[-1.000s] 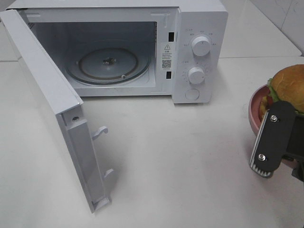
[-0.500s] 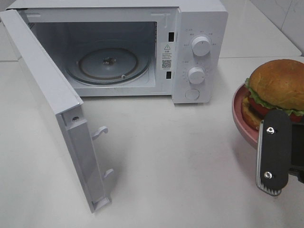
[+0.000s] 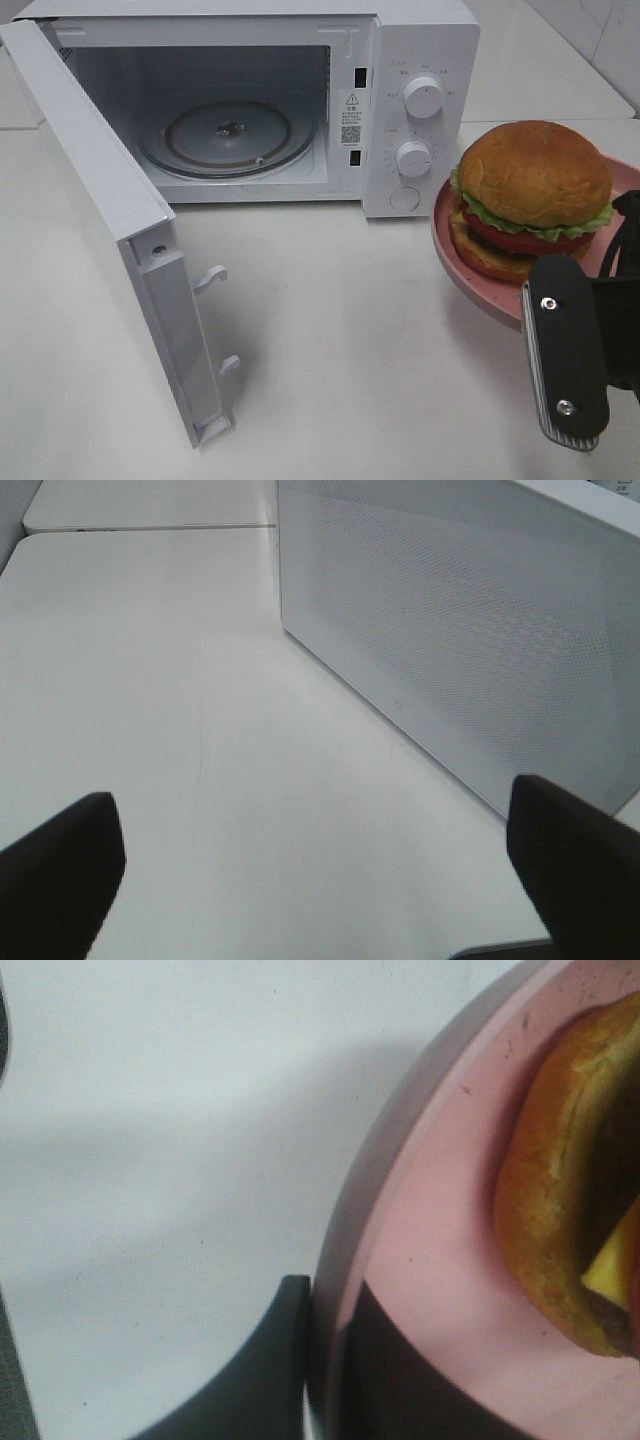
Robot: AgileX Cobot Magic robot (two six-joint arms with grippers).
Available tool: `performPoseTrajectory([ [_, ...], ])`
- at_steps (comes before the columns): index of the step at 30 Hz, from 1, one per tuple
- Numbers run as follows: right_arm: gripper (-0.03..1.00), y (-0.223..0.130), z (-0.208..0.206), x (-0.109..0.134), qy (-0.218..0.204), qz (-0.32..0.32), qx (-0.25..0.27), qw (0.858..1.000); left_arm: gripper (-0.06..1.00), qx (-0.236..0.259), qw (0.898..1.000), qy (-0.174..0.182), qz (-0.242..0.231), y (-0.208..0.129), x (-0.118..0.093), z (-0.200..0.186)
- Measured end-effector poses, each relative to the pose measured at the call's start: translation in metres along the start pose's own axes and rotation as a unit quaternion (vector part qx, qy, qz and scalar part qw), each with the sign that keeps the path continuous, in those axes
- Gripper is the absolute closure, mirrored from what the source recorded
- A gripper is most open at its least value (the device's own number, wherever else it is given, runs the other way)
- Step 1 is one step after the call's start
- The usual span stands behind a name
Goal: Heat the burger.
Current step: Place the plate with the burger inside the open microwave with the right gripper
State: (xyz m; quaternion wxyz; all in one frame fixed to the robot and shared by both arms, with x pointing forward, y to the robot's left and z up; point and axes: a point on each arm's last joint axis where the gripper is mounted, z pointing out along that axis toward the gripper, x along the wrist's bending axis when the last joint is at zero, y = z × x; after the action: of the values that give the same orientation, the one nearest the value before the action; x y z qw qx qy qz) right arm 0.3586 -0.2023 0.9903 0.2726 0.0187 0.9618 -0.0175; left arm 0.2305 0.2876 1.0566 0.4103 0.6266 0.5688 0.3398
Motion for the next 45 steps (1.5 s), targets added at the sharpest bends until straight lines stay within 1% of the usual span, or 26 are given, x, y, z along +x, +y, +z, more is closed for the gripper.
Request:
performPoseTrajectory([
  [1,0.91,0.000,0.000,0.000,0.000,0.000,0.000,1.000,-0.02,0.000,1.000,0.000,0.000,0.000,0.000,0.000],
  [3,0.91,0.002,0.000,-0.001,-0.004,-0.031,-0.013,0.999,-0.02,0.000,1.000,0.000,0.000,0.000,0.000,0.000],
  [4,0.91,0.002,0.000,-0.001,-0.004,-0.031,-0.013,0.999,-0.02,0.000,1.000,0.000,0.000,0.000,0.000,0.000],
  [6,0.91,0.004,0.000,-0.001,-0.008,-0.061,-0.024,0.998,-0.02,0.000,1.000,0.000,0.000,0.000,0.000,0.000],
  [7,0.91,0.004,0.000,-0.001,-0.008,-0.061,-0.024,0.998,-0.02,0.000,1.000,0.000,0.000,0.000,0.000,0.000],
  [8,0.91,0.006,0.000,-0.001,-0.011,-0.080,-0.033,0.996,-0.02,0.000,1.000,0.000,0.000,0.000,0.000,0.000],
  [9,0.91,0.006,0.000,-0.001,-0.011,-0.080,-0.033,0.996,-0.02,0.000,1.000,0.000,0.000,0.000,0.000,0.000],
  [11,0.91,0.009,0.000,-0.001,-0.011,-0.104,-0.049,0.993,-0.02,0.000,1.000,0.000,0.000,0.000,0.000,0.000],
  [12,0.91,0.009,0.000,-0.001,-0.011,-0.104,-0.049,0.993,-0.02,0.000,1.000,0.000,0.000,0.000,0.000,0.000],
  [13,0.91,0.011,0.000,0.000,-0.010,-0.119,-0.061,0.991,-0.02,0.000,1.000,0.000,0.000,0.000,0.000,0.000],
  [19,0.91,0.015,-0.001,0.000,-0.019,-0.157,-0.083,0.984,-0.02,0.000,1.000,0.000,0.000,0.000,0.000,0.000],
  [23,0.91,0.017,-0.001,-0.001,-0.023,-0.171,-0.091,0.981,-0.02,0.000,1.000,0.000,0.000,0.000,0.000,0.000],
  [24,0.91,0.017,-0.001,-0.001,-0.027,-0.183,-0.090,0.979,-0.02,0.000,1.000,0.000,0.000,0.000,0.000,0.000],
  [34,0.91,0.018,-0.001,0.000,-0.017,-0.172,-0.098,0.980,-0.02,0.000,1.000,0.000,0.000,0.000,0.000,0.000],
  [40,0.91,0.018,-0.001,0.001,-0.020,-0.202,-0.100,0.974,-0.02,0.000,1.000,0.000,0.000,0.000,0.000,0.000],
  [45,0.91,0.019,-0.002,0.002,-0.015,-0.215,-0.107,0.971,-0.02,0.000,1.000,0.000,0.000,0.000,0.000,0.000],
])
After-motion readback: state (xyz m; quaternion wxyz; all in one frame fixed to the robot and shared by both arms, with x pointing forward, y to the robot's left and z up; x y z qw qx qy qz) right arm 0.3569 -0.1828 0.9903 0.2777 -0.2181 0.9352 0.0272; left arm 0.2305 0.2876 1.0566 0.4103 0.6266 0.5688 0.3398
